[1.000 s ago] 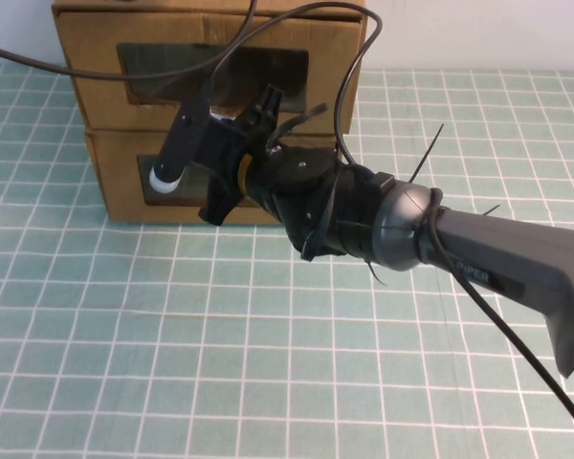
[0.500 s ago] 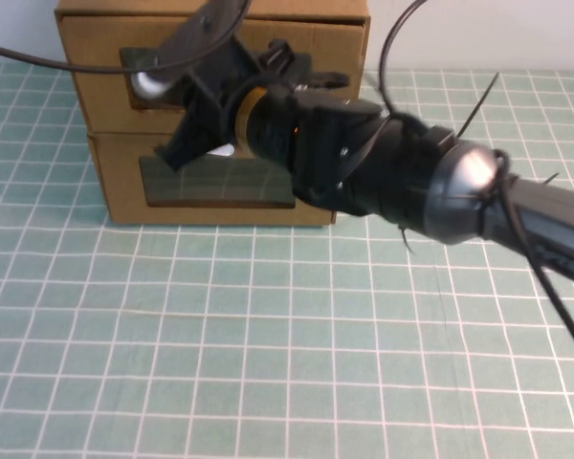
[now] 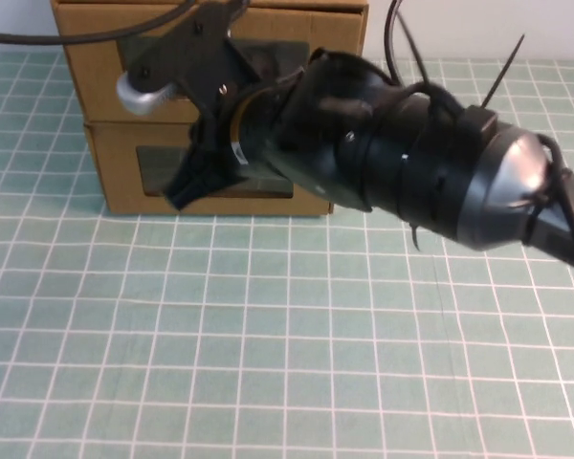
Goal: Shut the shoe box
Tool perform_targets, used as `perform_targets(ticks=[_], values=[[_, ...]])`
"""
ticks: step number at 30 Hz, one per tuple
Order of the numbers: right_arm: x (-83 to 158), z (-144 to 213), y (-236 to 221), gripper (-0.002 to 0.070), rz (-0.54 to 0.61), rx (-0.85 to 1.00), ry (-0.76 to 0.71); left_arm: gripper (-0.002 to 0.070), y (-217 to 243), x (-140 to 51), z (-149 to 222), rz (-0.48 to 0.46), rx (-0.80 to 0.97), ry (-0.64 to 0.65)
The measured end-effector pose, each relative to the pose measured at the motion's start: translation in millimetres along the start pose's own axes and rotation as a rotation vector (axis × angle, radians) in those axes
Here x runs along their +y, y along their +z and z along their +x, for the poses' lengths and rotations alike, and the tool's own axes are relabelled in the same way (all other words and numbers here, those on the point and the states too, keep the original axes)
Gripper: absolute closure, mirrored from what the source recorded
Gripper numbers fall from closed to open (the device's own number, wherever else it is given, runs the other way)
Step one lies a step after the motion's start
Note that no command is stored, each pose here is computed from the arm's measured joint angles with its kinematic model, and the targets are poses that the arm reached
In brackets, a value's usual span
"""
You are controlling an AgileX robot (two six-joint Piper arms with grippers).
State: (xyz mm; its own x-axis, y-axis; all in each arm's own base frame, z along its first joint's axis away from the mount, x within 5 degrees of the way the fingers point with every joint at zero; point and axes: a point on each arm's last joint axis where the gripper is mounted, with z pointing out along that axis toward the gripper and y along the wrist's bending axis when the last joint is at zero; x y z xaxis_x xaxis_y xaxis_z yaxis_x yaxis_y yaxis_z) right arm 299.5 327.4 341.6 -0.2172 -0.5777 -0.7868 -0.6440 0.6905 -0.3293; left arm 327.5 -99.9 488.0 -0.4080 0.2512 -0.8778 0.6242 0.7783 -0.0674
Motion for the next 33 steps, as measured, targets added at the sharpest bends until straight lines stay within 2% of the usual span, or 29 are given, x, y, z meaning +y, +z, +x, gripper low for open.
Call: perform_targets(ticks=[5,9,15,20,25,28,33], values=[[4,2,-25,0.069,-0.152,0.094,-0.019,0.068,-34,-15.9,-5,-0.011,-0.028,0.032],[4,-14,-64,0.069,-0.293,0.012,0.026,0.068,-68,-32.8,-8,-0.019,-0.051,0.053],[-16,-31,-107,0.069,-0.298,-0.117,0.073,0.068,-115,-56.4,0,-0.049,-0.094,0.086],[-59,-30,-123,0.069,-0.218,-0.146,0.234,0.068,-144,-71.7,27,-0.106,-0.097,0.096],[-113,-19,-145,0.069,-0.088,-0.162,0.399,0.068,-158,-80.0,74,-0.193,-0.096,0.075],[-144,-10,-171,0.069,0.0,-0.182,0.463,0.068,-170,-87.9,105,-0.239,-0.138,0.073],[-176,8,-224,0.069,0.141,-0.226,0.521,0.068,-179,-100.9,159,-0.271,-0.192,0.066]])
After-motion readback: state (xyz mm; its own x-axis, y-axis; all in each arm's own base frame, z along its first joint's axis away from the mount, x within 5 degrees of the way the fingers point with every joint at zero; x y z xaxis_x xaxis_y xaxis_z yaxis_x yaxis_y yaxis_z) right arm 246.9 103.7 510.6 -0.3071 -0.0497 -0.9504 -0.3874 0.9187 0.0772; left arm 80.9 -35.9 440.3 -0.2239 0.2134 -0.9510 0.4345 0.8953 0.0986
